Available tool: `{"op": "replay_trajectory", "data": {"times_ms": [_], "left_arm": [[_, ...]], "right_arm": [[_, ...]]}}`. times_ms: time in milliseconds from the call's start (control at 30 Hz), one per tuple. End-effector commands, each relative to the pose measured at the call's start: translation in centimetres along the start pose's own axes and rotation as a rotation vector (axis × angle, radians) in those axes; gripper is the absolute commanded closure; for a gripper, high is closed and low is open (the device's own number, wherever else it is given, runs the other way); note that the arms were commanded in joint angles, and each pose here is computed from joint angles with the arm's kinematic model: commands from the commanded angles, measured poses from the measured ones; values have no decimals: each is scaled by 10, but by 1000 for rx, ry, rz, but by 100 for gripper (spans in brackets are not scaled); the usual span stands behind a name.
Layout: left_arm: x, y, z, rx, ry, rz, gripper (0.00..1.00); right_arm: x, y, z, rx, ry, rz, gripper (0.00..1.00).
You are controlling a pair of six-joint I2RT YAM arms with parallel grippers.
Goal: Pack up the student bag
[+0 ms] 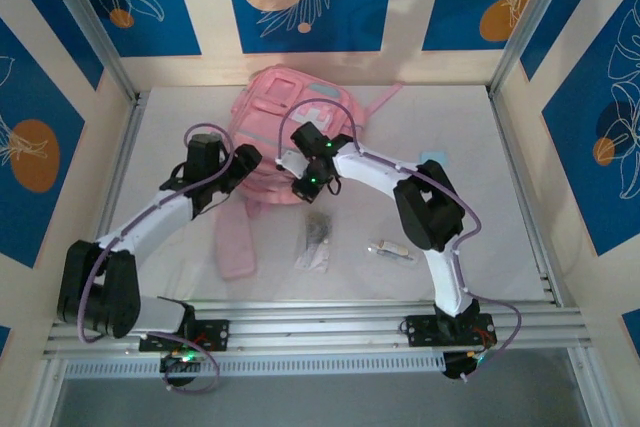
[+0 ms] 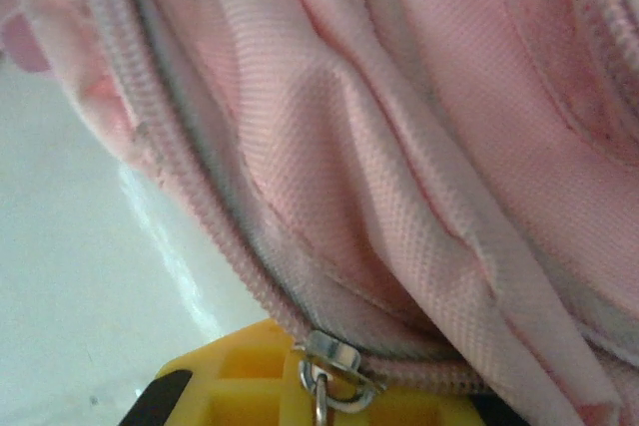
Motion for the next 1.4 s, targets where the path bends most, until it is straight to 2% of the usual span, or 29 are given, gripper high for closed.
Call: {"op": "replay_trajectory", "data": {"times_ms": [0,233,367,433,567,633,800,967,1167,1367], "left_arm": [[15,6,19,73,-89,-45,24],[38,42,29,81,-226,-77,24],[46,62,29,80,-253,-91,32],[49,70,28,70,-238,-105,44],[51,79,23,48,-195,-113,85],[49,77,20,39,-161,-120,100],[45,70,16,11,-106,-152,100],[45,64,15,-6,-84,-178,100],[42,55,14,-22,-58,-177,100],[43,54,14,-18,-57,-167,100]], "right_arm": [[1,-8,-29,-134,-16,-24,100],[11,-18,-26,-114,192,-145,100],[23,-24,-22,-114,312,-214,100],[26,-26,-17,-99,342,-230,100],[20,-21,15,41,351,-175,100],[7,-22,37,122,376,-142,100],[-36,-37,87,232,421,-11,100],[-96,-57,114,195,472,168,100],[-155,-69,123,112,544,310,100],[-162,-75,112,37,550,279,100]]}}
Point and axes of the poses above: each hand's point on the last joint's axis, 136 mm out from that joint toward the fingers, its own y axis out along the fingers, its own x axis along the line the jaws close on, z = x × y, the point moved 10 cm from there along -y, back along the fingers, and after that the axes turned 14 degrees about -y, right-handed, at the moved point
